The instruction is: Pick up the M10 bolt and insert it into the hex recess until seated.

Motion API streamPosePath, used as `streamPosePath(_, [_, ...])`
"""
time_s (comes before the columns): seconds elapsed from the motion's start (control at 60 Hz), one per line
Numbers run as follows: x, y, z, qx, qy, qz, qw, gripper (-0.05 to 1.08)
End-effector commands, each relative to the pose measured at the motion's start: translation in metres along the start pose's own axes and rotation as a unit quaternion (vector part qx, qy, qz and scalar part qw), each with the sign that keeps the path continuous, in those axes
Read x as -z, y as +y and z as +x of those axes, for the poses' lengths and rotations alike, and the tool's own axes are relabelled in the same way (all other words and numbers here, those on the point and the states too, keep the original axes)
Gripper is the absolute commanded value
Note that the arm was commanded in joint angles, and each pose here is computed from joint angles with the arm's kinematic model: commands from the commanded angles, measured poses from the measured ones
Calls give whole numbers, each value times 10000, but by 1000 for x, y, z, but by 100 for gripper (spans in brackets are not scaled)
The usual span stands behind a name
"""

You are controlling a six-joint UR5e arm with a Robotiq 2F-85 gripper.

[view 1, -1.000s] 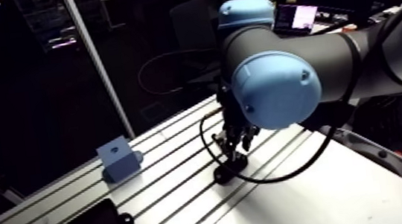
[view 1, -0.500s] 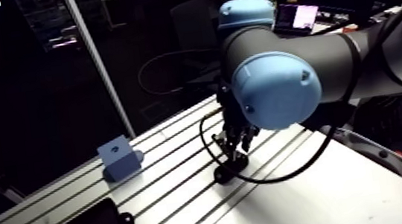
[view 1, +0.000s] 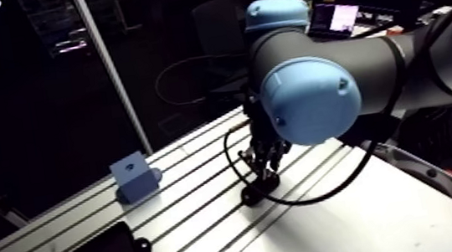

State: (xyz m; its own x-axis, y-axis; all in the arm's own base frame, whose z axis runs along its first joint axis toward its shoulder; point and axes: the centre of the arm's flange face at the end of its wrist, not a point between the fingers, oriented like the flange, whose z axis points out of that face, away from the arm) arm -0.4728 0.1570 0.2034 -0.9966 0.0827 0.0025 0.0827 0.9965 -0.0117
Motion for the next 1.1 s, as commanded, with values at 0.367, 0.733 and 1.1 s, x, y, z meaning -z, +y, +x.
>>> streamPosePath(0.367, [-1, -1, 0, 2, -5, 11, 10000, 66])
streamPosePath(0.733, [-1, -4, 1, 48, -1, 18, 10000, 71])
streamPosePath(1.1, [7, -9, 6, 141, 93, 7, 9999, 78])
